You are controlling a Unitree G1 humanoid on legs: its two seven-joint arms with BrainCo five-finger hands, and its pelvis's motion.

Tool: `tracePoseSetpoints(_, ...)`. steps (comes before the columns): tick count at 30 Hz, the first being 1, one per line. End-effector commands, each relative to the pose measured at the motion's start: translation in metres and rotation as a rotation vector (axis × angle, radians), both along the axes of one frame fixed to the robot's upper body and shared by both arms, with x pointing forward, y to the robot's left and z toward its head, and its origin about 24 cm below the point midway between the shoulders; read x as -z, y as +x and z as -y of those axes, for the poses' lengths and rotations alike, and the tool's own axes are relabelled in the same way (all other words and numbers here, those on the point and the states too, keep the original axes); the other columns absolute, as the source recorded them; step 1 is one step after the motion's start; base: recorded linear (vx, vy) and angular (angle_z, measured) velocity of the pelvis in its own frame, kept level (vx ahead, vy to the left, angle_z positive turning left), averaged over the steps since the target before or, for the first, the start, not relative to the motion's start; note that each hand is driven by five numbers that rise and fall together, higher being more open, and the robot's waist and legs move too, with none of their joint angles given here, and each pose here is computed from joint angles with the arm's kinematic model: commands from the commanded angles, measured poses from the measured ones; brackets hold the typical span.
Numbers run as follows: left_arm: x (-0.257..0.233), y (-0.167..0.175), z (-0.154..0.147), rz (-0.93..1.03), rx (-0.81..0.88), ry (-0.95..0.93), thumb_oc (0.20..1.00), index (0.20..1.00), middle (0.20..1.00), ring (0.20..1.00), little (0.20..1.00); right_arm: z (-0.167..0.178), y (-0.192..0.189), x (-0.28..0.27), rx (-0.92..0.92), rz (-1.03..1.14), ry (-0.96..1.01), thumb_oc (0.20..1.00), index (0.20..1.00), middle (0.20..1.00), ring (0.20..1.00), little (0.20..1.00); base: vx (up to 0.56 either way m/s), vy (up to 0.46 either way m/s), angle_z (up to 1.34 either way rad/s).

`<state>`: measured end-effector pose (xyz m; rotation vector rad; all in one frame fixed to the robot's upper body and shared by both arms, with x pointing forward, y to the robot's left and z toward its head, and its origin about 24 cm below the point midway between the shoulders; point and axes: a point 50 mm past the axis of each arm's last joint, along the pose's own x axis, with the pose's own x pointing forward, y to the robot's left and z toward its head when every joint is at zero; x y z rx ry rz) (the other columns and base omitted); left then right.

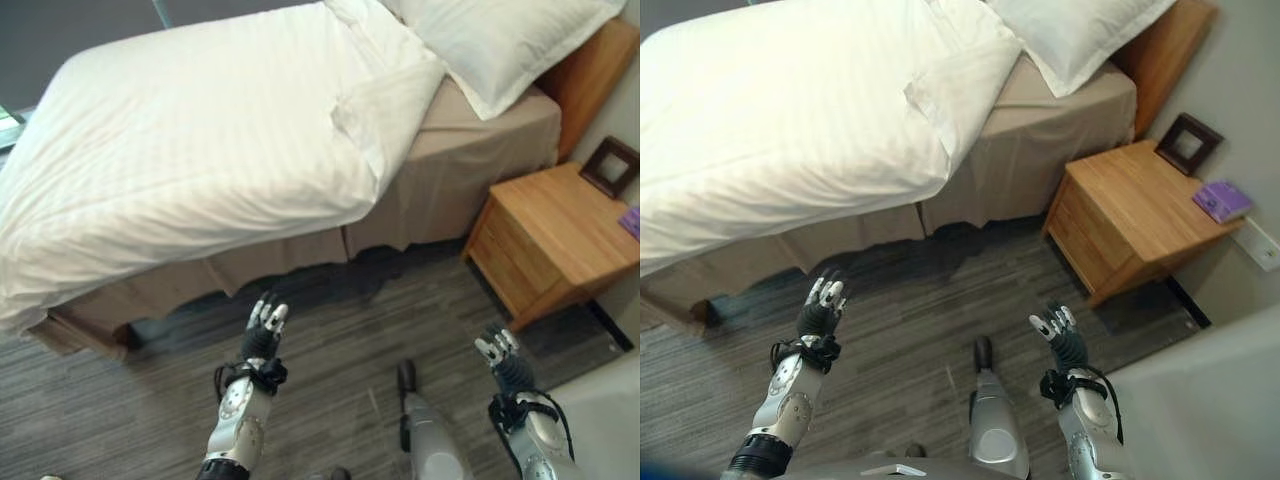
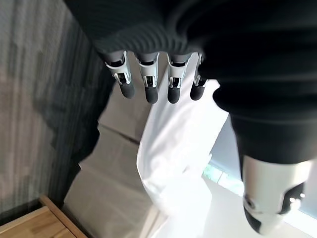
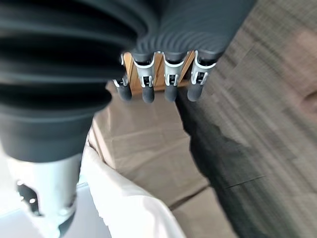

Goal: Making the bed.

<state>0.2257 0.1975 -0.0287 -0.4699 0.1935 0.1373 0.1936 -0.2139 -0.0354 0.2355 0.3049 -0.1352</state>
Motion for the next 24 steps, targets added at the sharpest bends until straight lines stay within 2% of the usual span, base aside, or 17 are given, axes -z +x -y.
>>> tracePoseSetpoints(1,-0.036,0.022,-0.008,0.174,-0.006,0.009,1.0,1.0,1.0,1.0,1.0,-0.008,0.04,-0.044,-0.087,0.218,-0.043,1.0,1.0,1.0,1.0,1.0,0.59,-0.444,0.05)
tracePoseSetpoints(4,-0.031,0.018,-0.014,0.159,-0.048,-0.023,1.0,1.0,1.0,1.0,1.0,-0.013,0.055,-0.06,-0.101,0.294,0.018,1.0,1.0,1.0,1.0,1.0,0.56,-0.421,-0.18)
tracePoseSetpoints(8,-0.015,0.006,-0.021,0.085,-0.126,-0.074,1.0,1.0,1.0,1.0,1.0,-0.015,0.062,-0.073,-0.083,0.346,0.063,1.0,1.0,1.0,1.0,1.0,0.43,-0.133,-0.88)
tracePoseSetpoints(12,-0.013,-0.002,-0.043,0.063,-0.161,0.031,1.0,1.0,1.0,1.0,1.0,-0.018,0.059,-0.076,-0.154,0.367,0.02,1.0,1.0,1.0,1.0,1.0,0.62,0.084,-0.72)
tracePoseSetpoints(16,-0.024,-0.002,-0.054,0.106,-0.182,0.092,1.0,1.0,1.0,1.0,1.0,-0.019,0.052,-0.066,-0.194,0.316,-0.058,1.0,1.0,1.0,1.0,1.0,0.52,0.108,-0.65)
tracePoseSetpoints(20,-0.041,0.005,-0.057,0.189,-0.194,0.095,1.0,1.0,1.0,1.0,1.0,-0.019,0.044,-0.058,-0.189,0.284,-0.046,1.0,1.0,1.0,1.0,1.0,0.42,0.109,-0.42)
tracePoseSetpoints(24,-0.065,0.018,-0.059,0.276,-0.196,0.134,1.0,1.0,1.0,1.0,1.0,-0.035,0.053,-0.062,-0.226,0.315,-0.013,1.0,1.0,1.0,1.0,1.0,0.17,0.086,-0.44)
